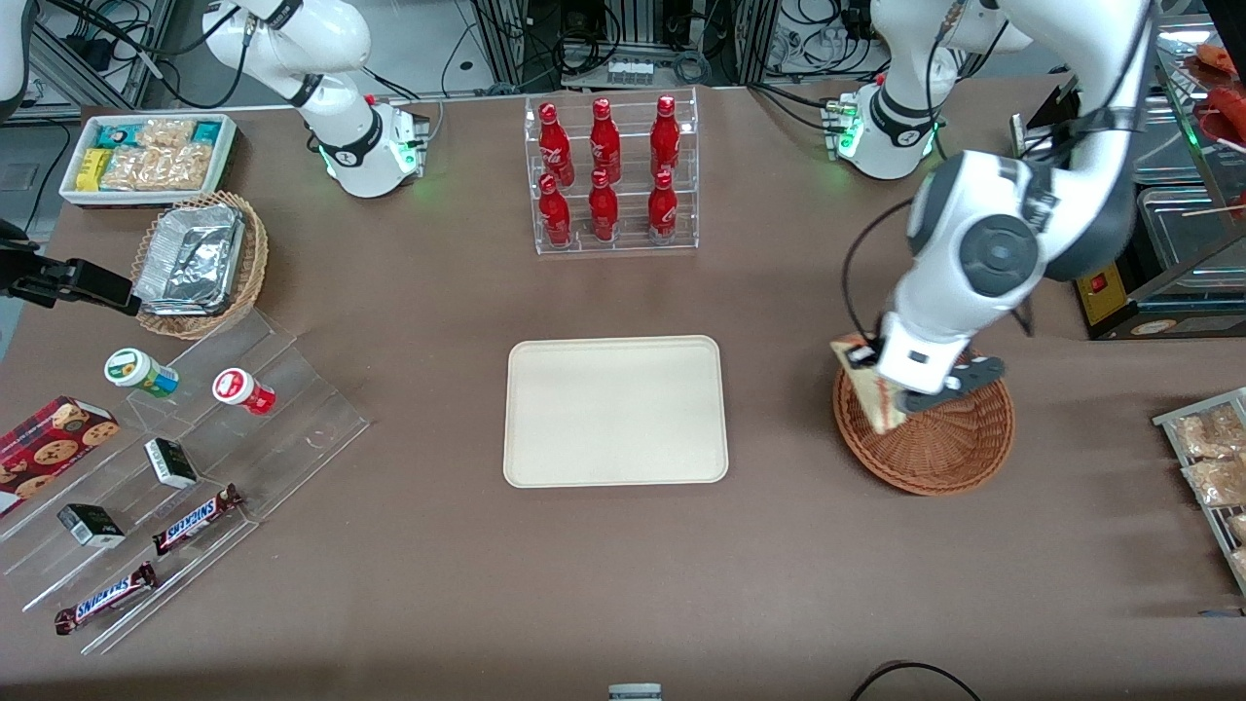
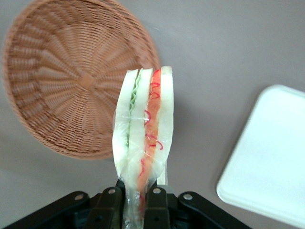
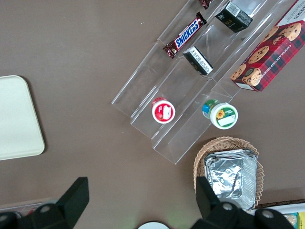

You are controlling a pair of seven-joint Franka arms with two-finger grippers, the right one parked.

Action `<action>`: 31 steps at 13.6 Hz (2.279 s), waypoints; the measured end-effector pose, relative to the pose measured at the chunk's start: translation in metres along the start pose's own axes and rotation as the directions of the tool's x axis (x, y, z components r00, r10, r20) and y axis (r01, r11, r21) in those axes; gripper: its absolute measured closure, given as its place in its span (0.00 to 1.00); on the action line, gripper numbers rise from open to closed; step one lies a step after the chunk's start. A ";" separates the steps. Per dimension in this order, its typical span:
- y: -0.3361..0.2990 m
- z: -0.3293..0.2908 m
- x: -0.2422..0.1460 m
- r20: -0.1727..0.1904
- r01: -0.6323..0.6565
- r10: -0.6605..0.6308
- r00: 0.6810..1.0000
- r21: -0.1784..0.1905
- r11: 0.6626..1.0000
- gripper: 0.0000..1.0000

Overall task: Place sandwich from basket to tray
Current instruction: 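Lift the sandwich and carry it with the left gripper over the cream tray, then lower the sandwich onto the tray and open the left gripper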

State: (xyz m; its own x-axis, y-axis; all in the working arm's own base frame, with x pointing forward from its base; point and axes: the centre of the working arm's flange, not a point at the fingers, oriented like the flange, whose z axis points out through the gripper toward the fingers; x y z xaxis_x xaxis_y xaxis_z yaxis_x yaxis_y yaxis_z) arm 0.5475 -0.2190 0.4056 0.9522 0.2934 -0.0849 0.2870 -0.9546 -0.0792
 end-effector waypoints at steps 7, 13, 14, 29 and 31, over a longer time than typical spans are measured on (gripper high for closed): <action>0.119 0.013 -0.046 -0.020 -0.206 0.205 0.978 -0.009 0.979 0.83; 0.194 0.056 -0.058 0.012 -0.263 0.263 0.965 -0.035 0.964 0.83; 0.204 0.064 -0.058 0.012 -0.265 0.266 0.964 -0.045 0.963 0.83; 0.264 0.140 -0.069 -0.063 -0.283 0.277 0.959 -0.107 0.953 0.83; 0.264 0.144 -0.069 -0.060 -0.282 0.277 0.959 -0.104 0.954 0.84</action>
State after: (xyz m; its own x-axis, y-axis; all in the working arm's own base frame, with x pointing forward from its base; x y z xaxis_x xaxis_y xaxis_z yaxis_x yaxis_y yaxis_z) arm 0.5425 -0.4842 0.2474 0.9989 0.0135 -0.0442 0.0158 -0.9985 0.0518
